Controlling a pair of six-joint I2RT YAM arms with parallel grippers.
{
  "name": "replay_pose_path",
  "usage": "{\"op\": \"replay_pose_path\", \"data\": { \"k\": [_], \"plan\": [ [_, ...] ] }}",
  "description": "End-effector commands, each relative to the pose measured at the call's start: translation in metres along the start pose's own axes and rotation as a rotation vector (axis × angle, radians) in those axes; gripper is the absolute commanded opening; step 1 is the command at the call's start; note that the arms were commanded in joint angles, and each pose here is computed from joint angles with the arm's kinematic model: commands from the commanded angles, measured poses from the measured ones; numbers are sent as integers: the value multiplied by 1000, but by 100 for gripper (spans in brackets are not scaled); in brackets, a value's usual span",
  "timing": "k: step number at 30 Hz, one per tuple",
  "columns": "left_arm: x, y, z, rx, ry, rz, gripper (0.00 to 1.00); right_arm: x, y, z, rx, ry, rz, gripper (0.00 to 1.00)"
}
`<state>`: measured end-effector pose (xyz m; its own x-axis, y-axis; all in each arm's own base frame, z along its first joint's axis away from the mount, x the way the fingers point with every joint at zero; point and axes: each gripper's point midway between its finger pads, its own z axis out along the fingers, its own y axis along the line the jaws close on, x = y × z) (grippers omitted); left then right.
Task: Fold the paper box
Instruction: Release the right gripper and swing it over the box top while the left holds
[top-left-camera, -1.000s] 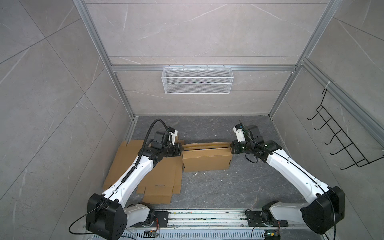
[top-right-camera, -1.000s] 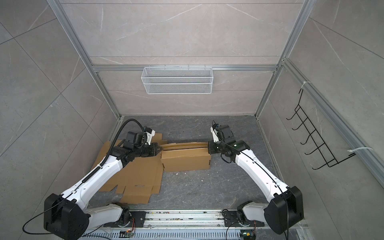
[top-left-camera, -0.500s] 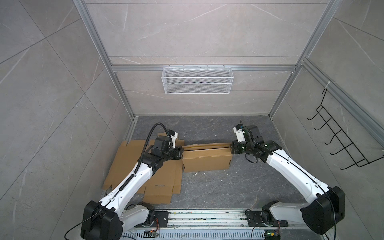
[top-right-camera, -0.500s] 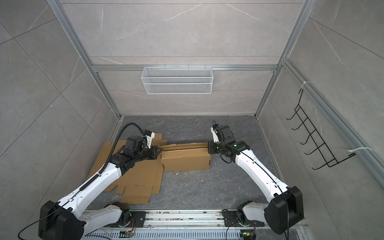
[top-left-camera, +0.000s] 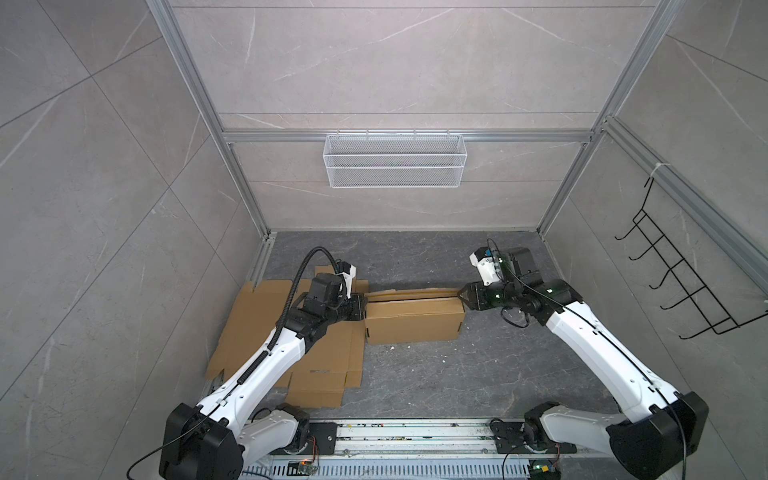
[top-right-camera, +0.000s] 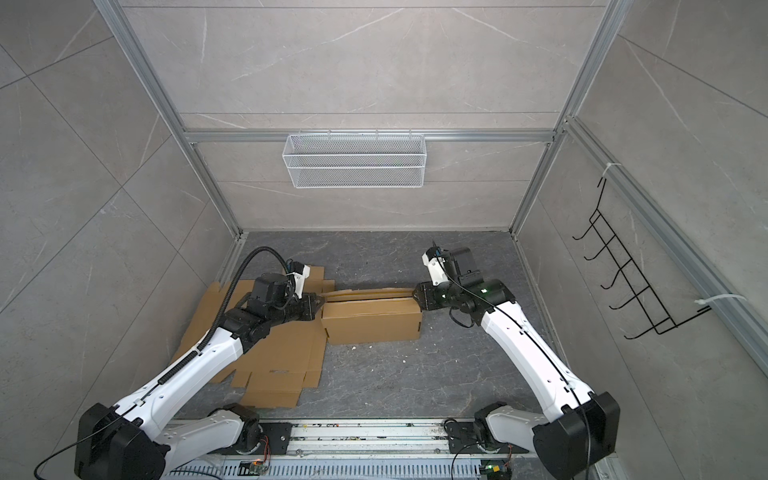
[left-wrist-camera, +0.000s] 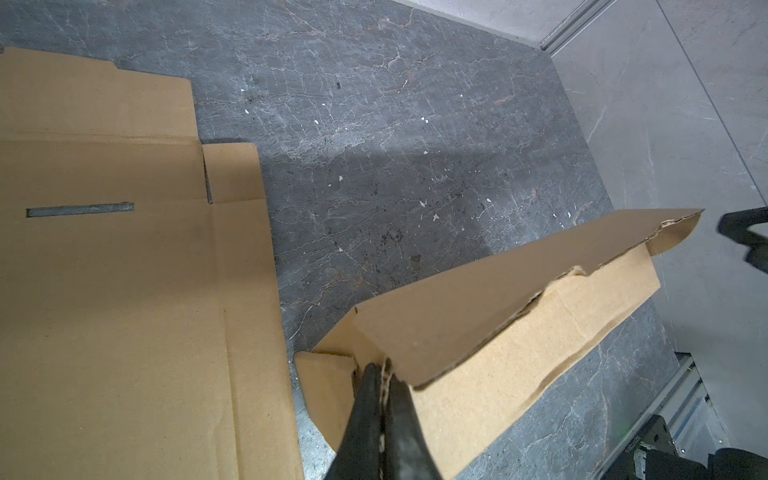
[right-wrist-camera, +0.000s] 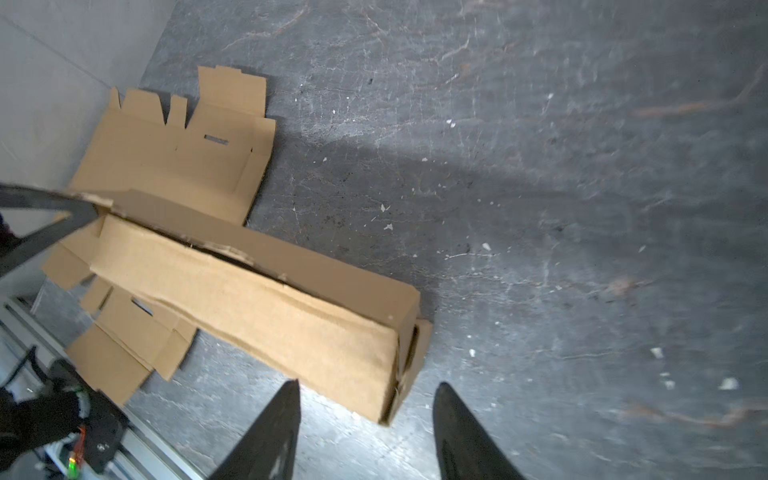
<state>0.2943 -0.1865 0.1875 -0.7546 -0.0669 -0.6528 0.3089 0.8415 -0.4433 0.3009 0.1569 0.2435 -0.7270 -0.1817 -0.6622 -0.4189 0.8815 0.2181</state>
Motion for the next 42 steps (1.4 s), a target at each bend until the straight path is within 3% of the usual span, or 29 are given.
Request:
{"op": "replay_pose_path", "data": {
  "k": [1, 7, 14, 22, 27, 31, 35, 42],
  "plan": [
    [54, 16, 6, -50, 191, -23, 0, -8, -3, -30, 73, -31, -222, 60],
    [56, 15, 9, -50, 194, -19, 0, -17, 45, -14, 58, 4, -639, 80],
    [58, 15, 10, -51, 197, -11, 0, -22, 101, 38, 4, 45, -961, 84],
    [56, 14, 9, -49, 189, 0, 0, -21, 127, 81, -122, 102, -1019, 92],
    [57, 14, 9, -49, 190, 5, 0, 1, 129, 94, -200, 213, -1030, 94],
    [57, 14, 9, -52, 190, 9, 0, 6, 129, 96, -209, 218, -1020, 94],
    [58, 15, 9, -52, 193, 10, 0, 8, 128, 100, -197, 220, -1010, 92],
    [55, 13, 8, -44, 187, 12, 0, 16, 113, 117, -42, 201, -1108, 87]
  ]
}}
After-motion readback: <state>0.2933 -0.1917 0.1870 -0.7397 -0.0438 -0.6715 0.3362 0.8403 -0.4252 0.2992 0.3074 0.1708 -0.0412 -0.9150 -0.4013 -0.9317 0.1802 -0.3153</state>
